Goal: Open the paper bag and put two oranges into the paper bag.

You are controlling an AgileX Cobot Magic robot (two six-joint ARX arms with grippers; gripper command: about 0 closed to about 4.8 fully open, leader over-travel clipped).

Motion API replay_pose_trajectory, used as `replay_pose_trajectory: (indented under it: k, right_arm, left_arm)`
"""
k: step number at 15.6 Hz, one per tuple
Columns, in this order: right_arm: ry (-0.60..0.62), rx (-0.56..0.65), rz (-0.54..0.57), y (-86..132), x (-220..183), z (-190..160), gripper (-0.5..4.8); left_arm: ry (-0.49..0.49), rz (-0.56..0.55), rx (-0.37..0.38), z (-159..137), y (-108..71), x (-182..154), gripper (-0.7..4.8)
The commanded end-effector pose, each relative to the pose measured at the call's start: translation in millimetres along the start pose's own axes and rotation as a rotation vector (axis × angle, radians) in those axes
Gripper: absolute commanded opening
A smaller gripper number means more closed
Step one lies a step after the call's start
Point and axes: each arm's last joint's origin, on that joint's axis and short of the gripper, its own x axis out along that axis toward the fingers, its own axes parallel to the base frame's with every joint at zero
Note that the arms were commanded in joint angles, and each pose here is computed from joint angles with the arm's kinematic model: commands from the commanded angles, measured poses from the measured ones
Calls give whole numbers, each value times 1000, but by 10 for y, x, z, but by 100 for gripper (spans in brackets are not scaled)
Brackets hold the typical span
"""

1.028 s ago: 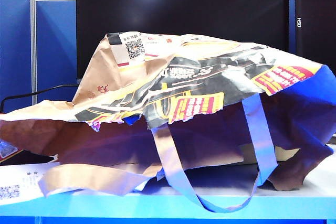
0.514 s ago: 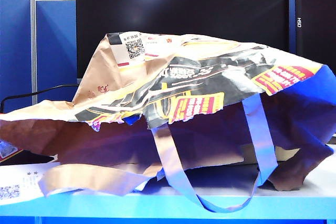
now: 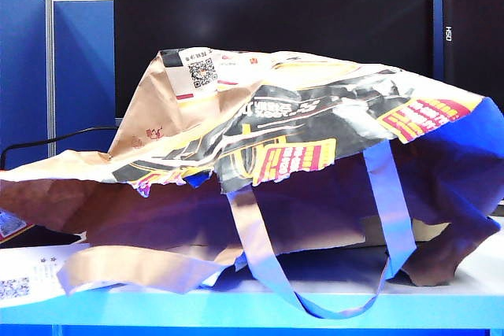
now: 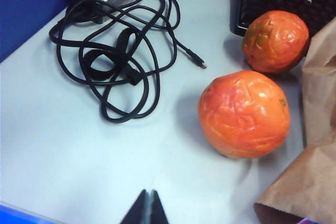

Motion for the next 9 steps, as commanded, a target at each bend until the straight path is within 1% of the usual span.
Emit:
replay_pose_trajectory:
  k: [1,9]
  right_arm:
    - [-27,2,110,42,-12,50,479]
    - [-19,1,105,39,-12,42,479]
  left_arm:
    - [4,-6,-3,-5,-1,2,-5]
    - [3,-6,-3,-4,-1,2,-5]
